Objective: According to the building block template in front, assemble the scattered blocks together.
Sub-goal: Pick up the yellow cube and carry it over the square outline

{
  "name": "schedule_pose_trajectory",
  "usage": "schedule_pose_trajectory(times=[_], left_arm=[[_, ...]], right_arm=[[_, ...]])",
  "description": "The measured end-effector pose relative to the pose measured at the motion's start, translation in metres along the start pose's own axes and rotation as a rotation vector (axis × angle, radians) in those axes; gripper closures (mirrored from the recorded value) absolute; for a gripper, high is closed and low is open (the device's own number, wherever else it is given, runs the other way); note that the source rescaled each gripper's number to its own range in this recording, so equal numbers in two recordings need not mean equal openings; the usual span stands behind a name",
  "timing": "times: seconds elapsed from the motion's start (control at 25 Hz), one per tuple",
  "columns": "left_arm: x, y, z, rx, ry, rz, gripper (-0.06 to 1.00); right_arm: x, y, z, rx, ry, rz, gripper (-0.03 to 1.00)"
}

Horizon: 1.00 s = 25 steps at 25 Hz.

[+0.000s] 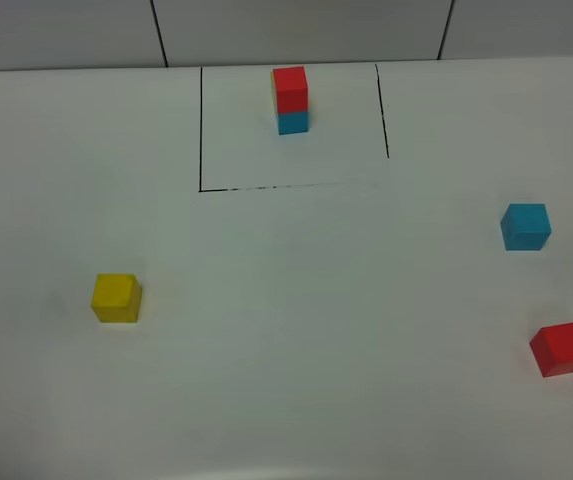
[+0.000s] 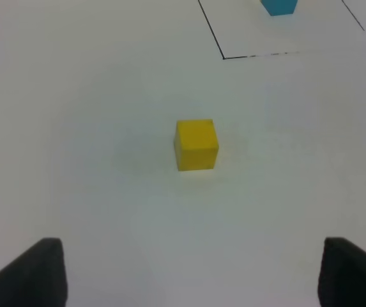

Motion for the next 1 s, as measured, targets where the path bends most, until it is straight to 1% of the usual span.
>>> schedule_pose_trajectory(times=[0.32, 0.44, 0.52, 0.6, 0.72, 0.84, 0.88, 1.0], left_arm=[[0.000, 0.000, 0.000, 0.000, 0.000, 0.000, 0.06], [-0.001, 0.000, 0.000, 0.026, -0.002, 0.010, 0.04], [-0.005, -0.001, 0.000, 0.038, -0.010, 0.041, 0.00], [-0.011, -0.002, 0.001, 0.047, -0.023, 0.092, -0.03], [-0.025, -0.002, 0.003, 0.064, -0.046, 0.195, -0.05], [-0.038, 0.013, 0.010, 0.076, -0.051, 0.234, -0.06], [-0.042, 0.021, 0.013, 0.078, -0.049, 0.233, -0.06], [-0.056, 0.043, 0.021, 0.088, -0.056, 0.275, -0.06]], right_arm=[[0.000, 0.000, 0.000, 0.000, 0.000, 0.000, -0.03], [0.000, 0.000, 0.000, 0.000, 0.000, 0.000, -0.03], [0.000, 0.000, 0.000, 0.000, 0.000, 0.000, -0.03], [0.000, 0.000, 0.000, 0.000, 0.000, 0.000, -0.03], [0.000, 0.000, 0.000, 0.000, 0.000, 0.000, -0.02], [0.000, 0.000, 0.000, 0.000, 0.000, 0.000, -0.01], [0.000, 0.000, 0.000, 0.000, 0.000, 0.000, -0.01], [0.000, 0.000, 0.000, 0.000, 0.000, 0.000, -0.01]])
Point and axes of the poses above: a point on each arm's last joint axis where the gripper is mounted, x pointing back along that axis away from the gripper, z along the wrist's bending axis when the last joint is at zero, y = z × x, the point moved 10 cm from there along -x, pointing out along that axis toward the gripper, and after that the axes turned 12 degrees about -x, right-handed, at the moved point
